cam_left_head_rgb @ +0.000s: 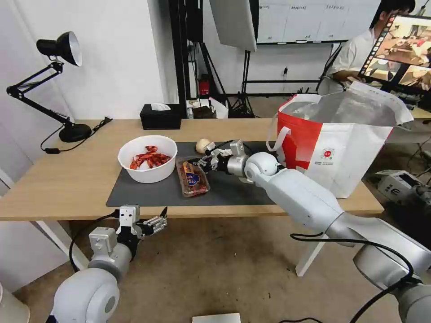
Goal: Pick up the trash from the table and place it into the takeout bag.
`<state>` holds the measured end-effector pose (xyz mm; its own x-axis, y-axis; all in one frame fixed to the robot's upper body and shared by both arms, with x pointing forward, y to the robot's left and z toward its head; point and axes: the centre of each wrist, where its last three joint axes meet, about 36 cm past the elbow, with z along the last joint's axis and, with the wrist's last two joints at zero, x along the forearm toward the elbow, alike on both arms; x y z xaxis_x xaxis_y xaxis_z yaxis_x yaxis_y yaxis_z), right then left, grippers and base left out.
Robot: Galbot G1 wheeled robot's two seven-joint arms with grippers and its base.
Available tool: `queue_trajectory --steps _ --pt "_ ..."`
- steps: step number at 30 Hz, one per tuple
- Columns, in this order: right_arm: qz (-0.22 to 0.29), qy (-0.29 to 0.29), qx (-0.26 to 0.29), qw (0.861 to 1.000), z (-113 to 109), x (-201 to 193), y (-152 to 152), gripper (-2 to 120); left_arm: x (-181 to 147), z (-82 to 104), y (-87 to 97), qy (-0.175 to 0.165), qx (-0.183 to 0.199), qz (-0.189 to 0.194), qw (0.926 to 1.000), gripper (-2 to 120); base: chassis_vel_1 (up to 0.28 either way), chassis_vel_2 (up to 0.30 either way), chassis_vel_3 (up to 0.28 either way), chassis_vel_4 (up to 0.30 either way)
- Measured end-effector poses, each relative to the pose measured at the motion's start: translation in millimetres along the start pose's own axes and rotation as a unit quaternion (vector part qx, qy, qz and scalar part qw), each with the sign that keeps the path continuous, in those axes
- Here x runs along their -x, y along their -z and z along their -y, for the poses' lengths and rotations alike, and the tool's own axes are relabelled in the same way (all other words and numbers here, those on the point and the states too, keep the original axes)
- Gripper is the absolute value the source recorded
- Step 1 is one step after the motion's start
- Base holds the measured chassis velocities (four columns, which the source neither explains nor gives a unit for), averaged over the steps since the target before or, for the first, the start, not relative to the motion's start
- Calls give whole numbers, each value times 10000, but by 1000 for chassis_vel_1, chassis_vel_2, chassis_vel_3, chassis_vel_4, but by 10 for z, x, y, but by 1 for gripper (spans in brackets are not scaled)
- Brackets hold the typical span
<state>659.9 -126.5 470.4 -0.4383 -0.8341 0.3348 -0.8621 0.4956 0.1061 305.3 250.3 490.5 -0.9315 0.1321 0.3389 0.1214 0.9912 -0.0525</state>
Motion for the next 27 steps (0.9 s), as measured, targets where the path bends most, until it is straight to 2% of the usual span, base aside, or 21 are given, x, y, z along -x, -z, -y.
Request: queue_trajectory --steps 11,17,22,27 --pt "-162 -8 -16 9999 -33 -92 -92 0 99 -61 73 -48 -49 59 10000 100 0 0 0 0" --pt "-217 -57 -8 9997 -44 -175 -149 0 250 -120 190 -222 -237 98 9994 100 0 0 0 0" --pt "-256 -98 -11 9996 -30 -239 -160 0 571 -243 378 -504 -495 107 9974 100 0 0 0 0" --pt "-278 -101 -8 9996 -28 -251 -166 0 764 -335 516 -608 -559 108 9965 100 0 0 0 0"
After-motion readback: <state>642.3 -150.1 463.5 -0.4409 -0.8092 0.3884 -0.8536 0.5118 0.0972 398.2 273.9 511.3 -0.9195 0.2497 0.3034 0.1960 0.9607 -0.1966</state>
